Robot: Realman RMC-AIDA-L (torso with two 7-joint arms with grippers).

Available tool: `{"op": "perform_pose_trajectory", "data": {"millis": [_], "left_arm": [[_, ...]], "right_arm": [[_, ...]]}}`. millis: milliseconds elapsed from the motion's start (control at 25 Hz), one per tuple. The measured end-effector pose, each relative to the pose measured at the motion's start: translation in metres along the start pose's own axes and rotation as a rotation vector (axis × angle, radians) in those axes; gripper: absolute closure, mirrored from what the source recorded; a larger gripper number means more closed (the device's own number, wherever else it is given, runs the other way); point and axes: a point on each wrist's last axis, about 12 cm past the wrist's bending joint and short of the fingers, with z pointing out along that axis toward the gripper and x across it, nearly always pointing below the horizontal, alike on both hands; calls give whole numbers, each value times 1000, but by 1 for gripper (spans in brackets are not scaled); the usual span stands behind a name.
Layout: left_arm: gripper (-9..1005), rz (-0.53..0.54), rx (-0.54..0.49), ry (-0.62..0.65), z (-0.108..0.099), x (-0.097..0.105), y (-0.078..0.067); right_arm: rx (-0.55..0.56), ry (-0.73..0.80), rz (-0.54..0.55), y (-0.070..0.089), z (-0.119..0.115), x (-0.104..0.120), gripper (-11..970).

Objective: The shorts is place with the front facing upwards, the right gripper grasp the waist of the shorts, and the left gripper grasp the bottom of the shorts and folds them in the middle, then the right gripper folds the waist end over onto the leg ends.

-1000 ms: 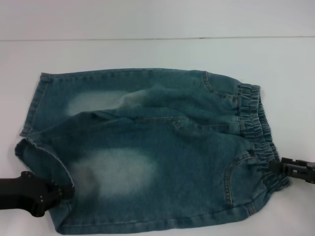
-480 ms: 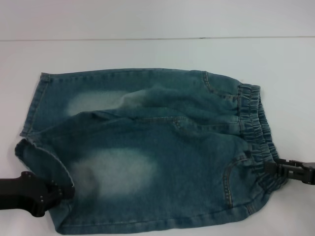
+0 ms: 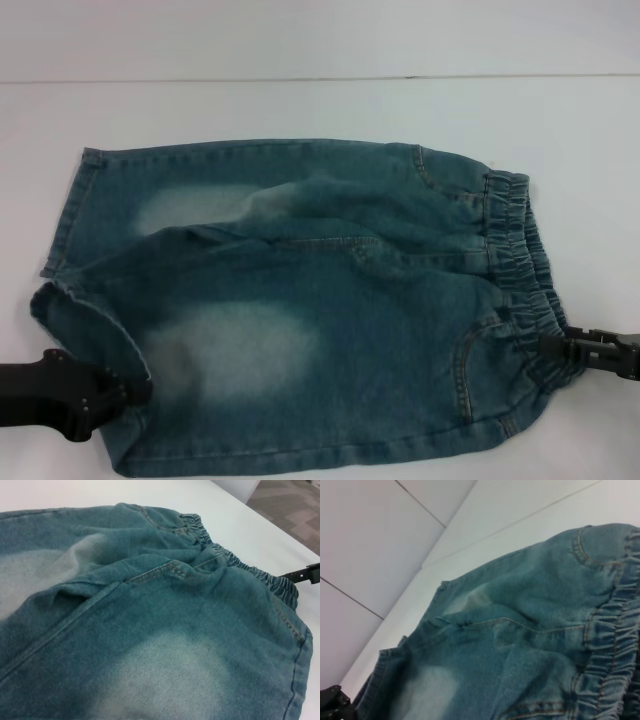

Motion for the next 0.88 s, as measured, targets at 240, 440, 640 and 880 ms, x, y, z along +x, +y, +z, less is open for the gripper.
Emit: {"op": "perform_pose_trajectory", "data": {"millis": [240,440,640,880], "left_arm": [[986,-3,5,-1,1,0,0],[986,-1,7,-2,2,-1,0],[986,-2,14,-3,3,-2,1],[986,-1,15,-3,4,-2,1]], "right_arm": [[32,33,13,-4,-2,4,107],[49,44,16,-6,-5,2,107],[14,46,10,-2,-4,-1,144],[4,66,-9,0,-4,-8,188]]}}
